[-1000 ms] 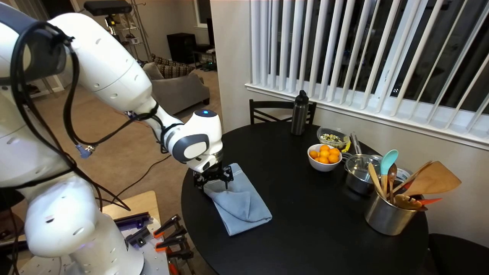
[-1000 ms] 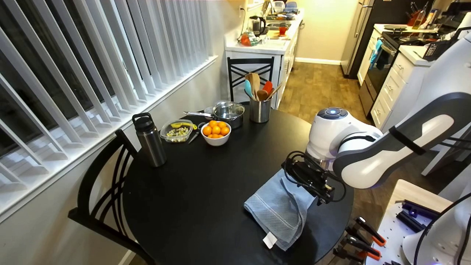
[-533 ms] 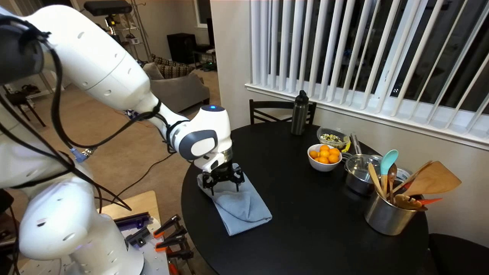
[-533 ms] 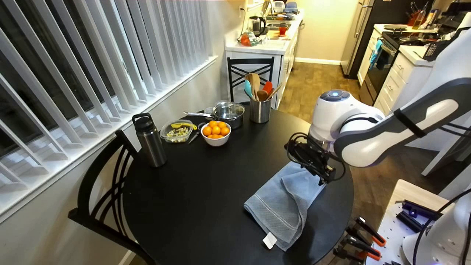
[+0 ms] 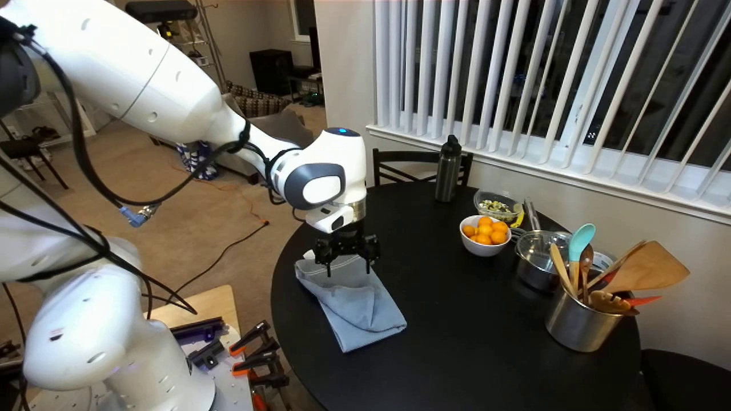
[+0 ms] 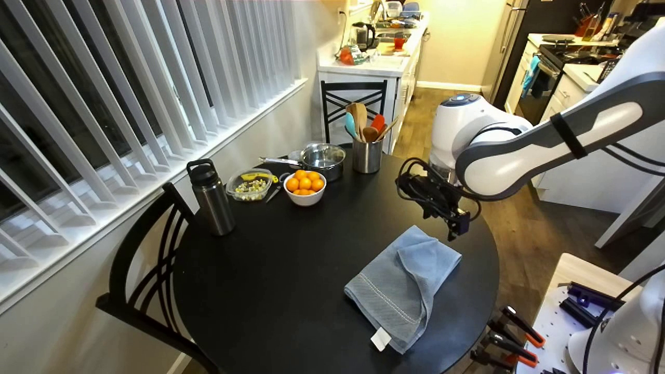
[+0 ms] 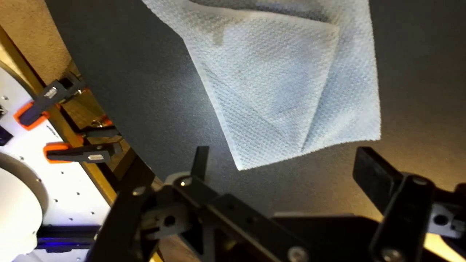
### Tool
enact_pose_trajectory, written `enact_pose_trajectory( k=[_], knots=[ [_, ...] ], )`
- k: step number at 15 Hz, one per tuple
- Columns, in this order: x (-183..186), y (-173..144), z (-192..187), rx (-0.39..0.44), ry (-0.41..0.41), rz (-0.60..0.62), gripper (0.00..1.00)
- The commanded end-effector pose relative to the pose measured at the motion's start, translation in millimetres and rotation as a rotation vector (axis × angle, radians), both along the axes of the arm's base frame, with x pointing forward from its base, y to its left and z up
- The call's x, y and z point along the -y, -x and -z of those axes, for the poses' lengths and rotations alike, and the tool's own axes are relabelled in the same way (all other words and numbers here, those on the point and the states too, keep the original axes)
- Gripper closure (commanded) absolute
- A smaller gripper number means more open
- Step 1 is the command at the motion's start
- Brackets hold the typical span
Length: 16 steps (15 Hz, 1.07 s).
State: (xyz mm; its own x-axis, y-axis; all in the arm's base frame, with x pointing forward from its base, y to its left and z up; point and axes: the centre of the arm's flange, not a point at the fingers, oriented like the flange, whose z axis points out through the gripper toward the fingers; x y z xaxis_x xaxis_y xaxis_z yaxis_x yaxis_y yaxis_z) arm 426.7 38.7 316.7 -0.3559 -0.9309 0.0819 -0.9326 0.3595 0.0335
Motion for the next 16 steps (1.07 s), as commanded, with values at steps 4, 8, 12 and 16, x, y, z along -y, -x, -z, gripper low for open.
enact_pose_trajectory(
  k=[4,8,12,16],
  knots=[
    [-18.3,-10.5,69.7,-0.097,-0.141,0.001,0.0],
    [-13.3,-28.4,83.3,-0.094,-0.146,0.036,0.0],
    [-9.8,-53.7,95.7,-0.101,-0.18,0.066,0.0],
    [-15.4,-70.2,114.9,-0.12,-0.206,0.08,0.0]
  ],
)
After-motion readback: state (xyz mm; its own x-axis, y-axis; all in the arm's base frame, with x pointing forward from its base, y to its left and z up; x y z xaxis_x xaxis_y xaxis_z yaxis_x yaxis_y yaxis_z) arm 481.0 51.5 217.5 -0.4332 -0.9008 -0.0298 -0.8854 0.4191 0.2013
